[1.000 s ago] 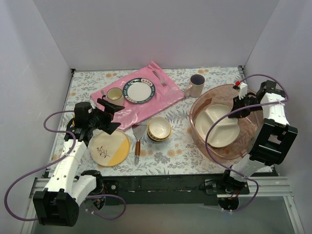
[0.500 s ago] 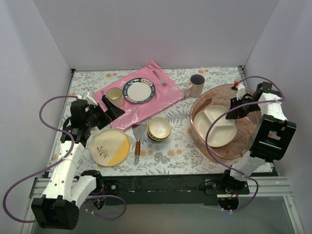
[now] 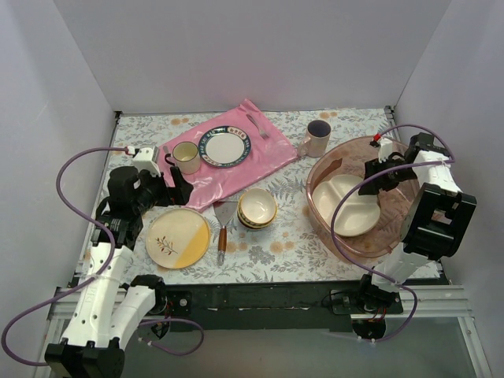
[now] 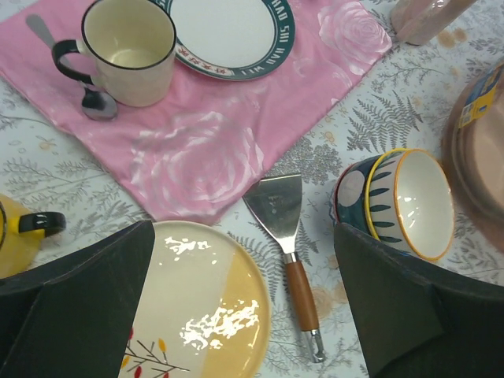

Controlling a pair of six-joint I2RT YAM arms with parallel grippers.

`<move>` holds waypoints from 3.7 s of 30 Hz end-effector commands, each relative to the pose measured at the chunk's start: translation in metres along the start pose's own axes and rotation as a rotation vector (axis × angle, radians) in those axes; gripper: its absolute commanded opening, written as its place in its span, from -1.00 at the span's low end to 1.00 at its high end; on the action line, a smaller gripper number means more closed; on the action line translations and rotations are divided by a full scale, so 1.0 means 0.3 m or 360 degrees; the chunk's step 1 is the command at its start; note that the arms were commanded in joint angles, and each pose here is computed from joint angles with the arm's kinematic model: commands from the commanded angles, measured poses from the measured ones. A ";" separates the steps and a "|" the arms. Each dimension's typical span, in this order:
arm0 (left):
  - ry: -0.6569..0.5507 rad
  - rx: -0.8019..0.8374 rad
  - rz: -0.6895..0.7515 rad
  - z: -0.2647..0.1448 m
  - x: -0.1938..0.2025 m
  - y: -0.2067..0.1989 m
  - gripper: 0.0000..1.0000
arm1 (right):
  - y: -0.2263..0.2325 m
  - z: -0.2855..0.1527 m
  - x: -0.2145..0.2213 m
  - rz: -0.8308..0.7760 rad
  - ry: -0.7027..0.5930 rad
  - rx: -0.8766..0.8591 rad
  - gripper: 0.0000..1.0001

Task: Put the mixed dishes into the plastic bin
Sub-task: Place the plate in the plastic bin, then pick up the plate at the center of the board.

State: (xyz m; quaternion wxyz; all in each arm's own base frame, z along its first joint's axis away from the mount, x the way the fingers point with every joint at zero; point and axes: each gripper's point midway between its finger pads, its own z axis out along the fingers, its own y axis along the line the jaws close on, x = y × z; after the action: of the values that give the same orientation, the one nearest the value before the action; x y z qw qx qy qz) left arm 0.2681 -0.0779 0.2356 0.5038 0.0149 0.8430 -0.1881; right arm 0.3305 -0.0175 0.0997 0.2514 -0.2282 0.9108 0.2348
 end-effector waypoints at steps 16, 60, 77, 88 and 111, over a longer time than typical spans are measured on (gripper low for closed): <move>-0.0119 -0.0112 -0.0294 -0.032 -0.046 -0.009 0.96 | 0.056 -0.202 -0.195 -0.0289 -0.0255 0.0229 0.63; 0.0898 -0.0475 -0.0899 0.124 0.489 -0.061 0.96 | 0.740 -0.235 -0.281 -0.0831 -0.0930 -0.0653 0.63; 0.1233 -0.1139 -0.0229 0.255 0.526 0.037 0.22 | 0.737 -0.201 -0.244 -0.0844 -0.0922 -0.0641 0.64; 0.1264 -0.1211 -0.0222 0.313 0.603 0.057 -0.10 | 0.742 -0.201 -0.239 -0.0852 -0.0926 -0.0646 0.64; 0.1357 -0.1295 -0.0102 0.372 0.644 0.086 -0.60 | 0.749 -0.203 -0.233 -0.0854 -0.0930 -0.0666 0.64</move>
State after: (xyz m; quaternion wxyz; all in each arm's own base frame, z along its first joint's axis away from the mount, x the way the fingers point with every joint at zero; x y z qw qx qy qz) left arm 0.2589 -0.1249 0.0221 0.0602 -0.1310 0.9787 0.1463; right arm 0.2469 0.1439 0.2480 0.4860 -0.4118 0.6623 0.3944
